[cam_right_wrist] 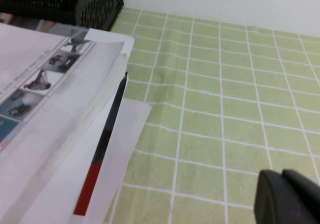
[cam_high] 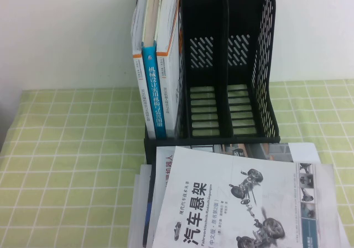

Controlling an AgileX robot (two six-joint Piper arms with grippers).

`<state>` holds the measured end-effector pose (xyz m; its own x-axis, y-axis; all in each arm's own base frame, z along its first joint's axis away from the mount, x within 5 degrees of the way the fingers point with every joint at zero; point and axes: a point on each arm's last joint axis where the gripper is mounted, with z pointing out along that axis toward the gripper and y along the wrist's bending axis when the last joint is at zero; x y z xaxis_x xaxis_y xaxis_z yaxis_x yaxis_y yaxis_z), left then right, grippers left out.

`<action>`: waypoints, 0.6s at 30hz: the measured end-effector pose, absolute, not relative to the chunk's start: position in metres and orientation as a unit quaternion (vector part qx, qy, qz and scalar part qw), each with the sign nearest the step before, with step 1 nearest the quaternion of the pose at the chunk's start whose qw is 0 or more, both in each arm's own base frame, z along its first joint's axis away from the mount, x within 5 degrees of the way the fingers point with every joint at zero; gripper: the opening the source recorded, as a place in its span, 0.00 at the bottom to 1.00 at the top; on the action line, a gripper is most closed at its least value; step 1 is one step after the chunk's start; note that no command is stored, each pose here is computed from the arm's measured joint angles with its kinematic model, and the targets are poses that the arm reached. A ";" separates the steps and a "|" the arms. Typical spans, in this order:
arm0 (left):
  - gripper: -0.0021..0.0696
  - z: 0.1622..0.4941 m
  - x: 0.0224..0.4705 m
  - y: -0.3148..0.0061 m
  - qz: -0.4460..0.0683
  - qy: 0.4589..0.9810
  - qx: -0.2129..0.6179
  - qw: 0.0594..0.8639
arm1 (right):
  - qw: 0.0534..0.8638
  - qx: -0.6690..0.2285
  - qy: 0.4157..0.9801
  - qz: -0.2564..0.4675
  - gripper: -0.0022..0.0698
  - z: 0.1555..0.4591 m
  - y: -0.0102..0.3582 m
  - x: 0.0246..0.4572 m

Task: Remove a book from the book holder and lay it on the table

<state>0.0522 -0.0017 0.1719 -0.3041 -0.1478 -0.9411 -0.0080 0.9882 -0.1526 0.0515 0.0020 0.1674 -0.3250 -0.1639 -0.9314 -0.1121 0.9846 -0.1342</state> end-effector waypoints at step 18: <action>0.03 0.172 0.052 -0.002 -0.056 0.806 -0.044 0.588 | 0.575 -0.085 0.814 -0.023 0.03 0.167 0.002 0.052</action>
